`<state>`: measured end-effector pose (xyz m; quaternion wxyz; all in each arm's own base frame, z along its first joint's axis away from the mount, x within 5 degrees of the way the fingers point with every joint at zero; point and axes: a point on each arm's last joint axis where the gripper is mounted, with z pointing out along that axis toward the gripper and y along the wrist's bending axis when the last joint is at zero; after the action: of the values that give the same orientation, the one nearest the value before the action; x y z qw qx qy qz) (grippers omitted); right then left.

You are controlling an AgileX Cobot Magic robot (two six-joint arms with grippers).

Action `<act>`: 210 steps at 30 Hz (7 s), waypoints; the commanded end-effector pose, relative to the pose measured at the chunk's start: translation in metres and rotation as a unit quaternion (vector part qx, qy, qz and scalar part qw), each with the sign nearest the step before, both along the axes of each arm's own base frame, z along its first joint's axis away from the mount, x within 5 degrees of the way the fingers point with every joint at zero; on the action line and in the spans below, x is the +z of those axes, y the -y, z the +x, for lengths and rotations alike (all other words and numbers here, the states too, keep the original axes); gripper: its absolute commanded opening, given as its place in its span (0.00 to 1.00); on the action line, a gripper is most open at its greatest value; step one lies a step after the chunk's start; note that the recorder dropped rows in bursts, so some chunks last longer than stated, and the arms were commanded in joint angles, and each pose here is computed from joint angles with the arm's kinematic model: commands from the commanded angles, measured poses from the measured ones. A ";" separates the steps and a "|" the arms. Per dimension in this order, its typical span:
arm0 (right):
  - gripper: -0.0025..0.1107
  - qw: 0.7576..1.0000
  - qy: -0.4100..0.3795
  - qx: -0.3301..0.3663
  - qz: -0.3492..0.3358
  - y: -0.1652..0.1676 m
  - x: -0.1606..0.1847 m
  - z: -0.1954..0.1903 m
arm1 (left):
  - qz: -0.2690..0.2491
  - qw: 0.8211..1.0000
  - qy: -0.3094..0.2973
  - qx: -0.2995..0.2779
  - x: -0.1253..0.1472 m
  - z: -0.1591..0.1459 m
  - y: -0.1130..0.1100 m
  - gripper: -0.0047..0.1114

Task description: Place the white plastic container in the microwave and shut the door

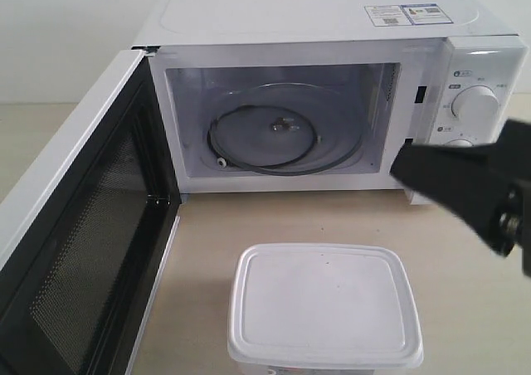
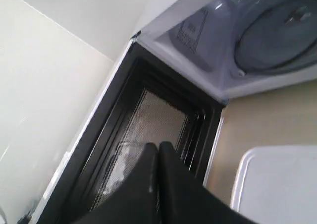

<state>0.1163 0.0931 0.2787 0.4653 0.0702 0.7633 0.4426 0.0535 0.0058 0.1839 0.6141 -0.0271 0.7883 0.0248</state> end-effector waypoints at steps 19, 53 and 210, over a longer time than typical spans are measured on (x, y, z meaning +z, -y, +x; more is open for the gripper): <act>0.02 0.976 -0.182 0.091 -0.075 -0.056 -0.109 -0.027 | -0.005 1.000 0.000 -0.003 -0.001 0.000 0.001 0.07; 0.02 0.948 -0.035 -0.089 -0.304 -0.042 -0.116 0.013 | -0.005 1.000 0.000 -0.003 -0.001 0.000 0.001 0.07; 0.02 0.944 -0.249 0.196 -0.089 -0.003 -0.143 0.070 | -0.005 1.000 0.000 -0.003 -0.001 0.000 0.001 0.07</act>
<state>0.1792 0.0954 0.1322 0.1592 -0.0114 0.8957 0.4151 0.0535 0.0058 0.1839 0.6141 -0.0271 0.7883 0.0248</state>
